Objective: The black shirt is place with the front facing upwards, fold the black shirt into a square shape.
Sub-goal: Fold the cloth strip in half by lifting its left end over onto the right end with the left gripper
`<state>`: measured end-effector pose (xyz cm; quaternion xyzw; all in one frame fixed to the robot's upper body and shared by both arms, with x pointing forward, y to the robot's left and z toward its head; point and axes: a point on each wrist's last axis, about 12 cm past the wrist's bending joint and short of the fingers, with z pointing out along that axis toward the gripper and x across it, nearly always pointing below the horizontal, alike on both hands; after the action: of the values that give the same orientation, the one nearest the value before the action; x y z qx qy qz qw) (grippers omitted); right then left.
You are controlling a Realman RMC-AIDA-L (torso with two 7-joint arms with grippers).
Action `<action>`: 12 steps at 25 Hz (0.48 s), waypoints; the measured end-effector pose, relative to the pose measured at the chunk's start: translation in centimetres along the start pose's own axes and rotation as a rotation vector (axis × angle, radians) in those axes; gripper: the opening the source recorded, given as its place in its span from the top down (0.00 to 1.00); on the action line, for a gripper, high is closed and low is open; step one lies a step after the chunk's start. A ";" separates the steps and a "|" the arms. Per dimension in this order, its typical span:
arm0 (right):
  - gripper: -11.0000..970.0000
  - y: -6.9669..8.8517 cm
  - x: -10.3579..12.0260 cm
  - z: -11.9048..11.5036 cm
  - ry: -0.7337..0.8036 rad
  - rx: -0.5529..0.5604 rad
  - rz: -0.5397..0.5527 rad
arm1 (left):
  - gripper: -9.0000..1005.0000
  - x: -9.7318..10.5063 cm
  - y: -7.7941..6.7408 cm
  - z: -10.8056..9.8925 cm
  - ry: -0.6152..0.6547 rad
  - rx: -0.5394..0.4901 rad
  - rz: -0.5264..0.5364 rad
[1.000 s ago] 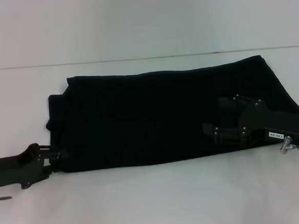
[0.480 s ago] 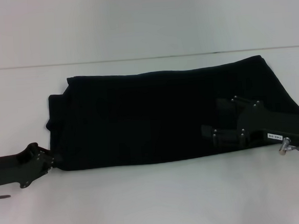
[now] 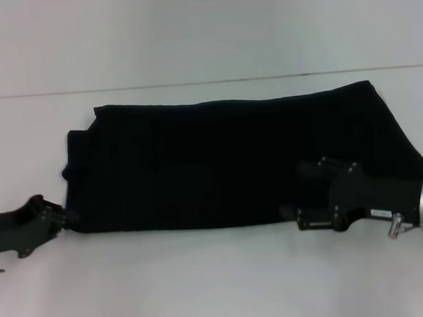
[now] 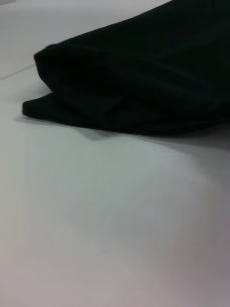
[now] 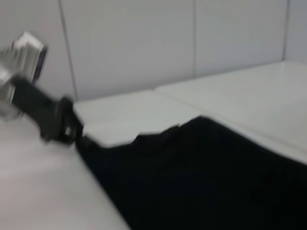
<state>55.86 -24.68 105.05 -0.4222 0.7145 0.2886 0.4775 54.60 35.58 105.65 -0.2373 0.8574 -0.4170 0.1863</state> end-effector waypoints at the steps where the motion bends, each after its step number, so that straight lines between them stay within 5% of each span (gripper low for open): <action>1: 0.04 0.1 0.1 0.1 0.013 -0.005 -0.014 | 0.96 -0.2 0.0 -0.2 -0.006 -0.001 0.002; 12: 0.04 0.3 -0.2 0.8 0.029 -0.032 -0.055 | 0.96 -3.4 0.7 -4.7 -0.161 -0.023 0.018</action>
<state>55.95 -23.84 104.90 -0.4533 0.7049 0.2805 0.4679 54.74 40.79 108.28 -0.2646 0.8465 -0.3849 0.2555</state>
